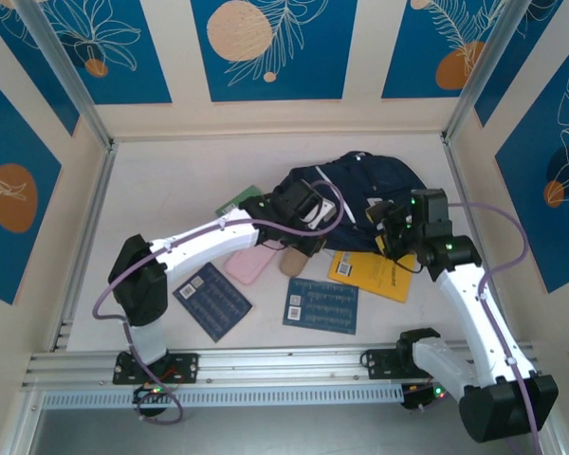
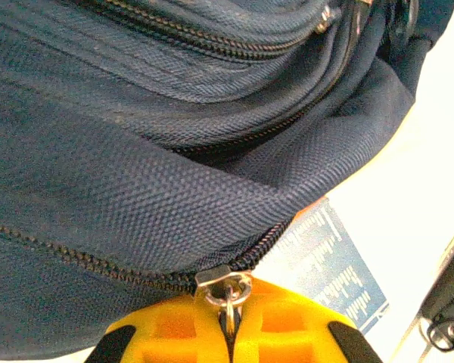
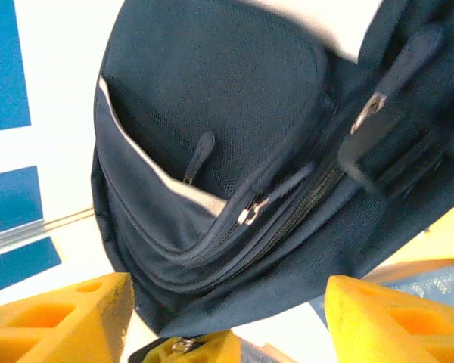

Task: Pack the student bag

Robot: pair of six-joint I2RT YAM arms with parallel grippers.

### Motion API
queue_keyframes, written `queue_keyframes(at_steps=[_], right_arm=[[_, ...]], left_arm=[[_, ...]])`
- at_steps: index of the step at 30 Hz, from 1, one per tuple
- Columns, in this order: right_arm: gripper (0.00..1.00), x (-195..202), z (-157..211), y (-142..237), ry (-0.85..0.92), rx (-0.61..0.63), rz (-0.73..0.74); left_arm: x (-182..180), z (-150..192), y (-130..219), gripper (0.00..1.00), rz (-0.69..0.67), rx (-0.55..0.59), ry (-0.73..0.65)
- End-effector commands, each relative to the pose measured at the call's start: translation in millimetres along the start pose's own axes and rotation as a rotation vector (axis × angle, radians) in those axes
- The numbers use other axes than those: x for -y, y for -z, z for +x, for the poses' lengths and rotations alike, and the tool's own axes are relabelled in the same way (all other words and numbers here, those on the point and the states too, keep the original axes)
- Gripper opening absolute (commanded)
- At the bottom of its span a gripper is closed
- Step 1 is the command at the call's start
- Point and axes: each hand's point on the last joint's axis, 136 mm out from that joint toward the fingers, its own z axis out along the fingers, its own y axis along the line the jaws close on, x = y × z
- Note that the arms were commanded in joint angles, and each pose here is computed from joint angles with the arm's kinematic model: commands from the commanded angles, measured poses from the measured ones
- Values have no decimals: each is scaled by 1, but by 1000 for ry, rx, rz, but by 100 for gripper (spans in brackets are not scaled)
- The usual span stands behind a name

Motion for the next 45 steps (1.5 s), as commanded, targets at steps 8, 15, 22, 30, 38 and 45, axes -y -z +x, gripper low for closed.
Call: queue_keyframes(at_steps=[8,15,22,30,38,45], right_arm=[[83,48,35,-31,-169,-93,11],[81,33,19,-51,-167,-21,-57],[59,17,5,-72,-83,4,-102],[7,17,-6,-80,-33,4,-75],[0,31,-19,-69,-18,28,-43],[0,32,-23,-65,16,17,-37]], left_arm=[[14,-3,29,0,-5,53,37],[27,3,29,0,35,53,39],[29,10,29,0,41,46,35],[32,16,23,0,57,34,34],[6,28,18,0,-44,-17,12],[-9,39,23,0,-63,-33,40]])
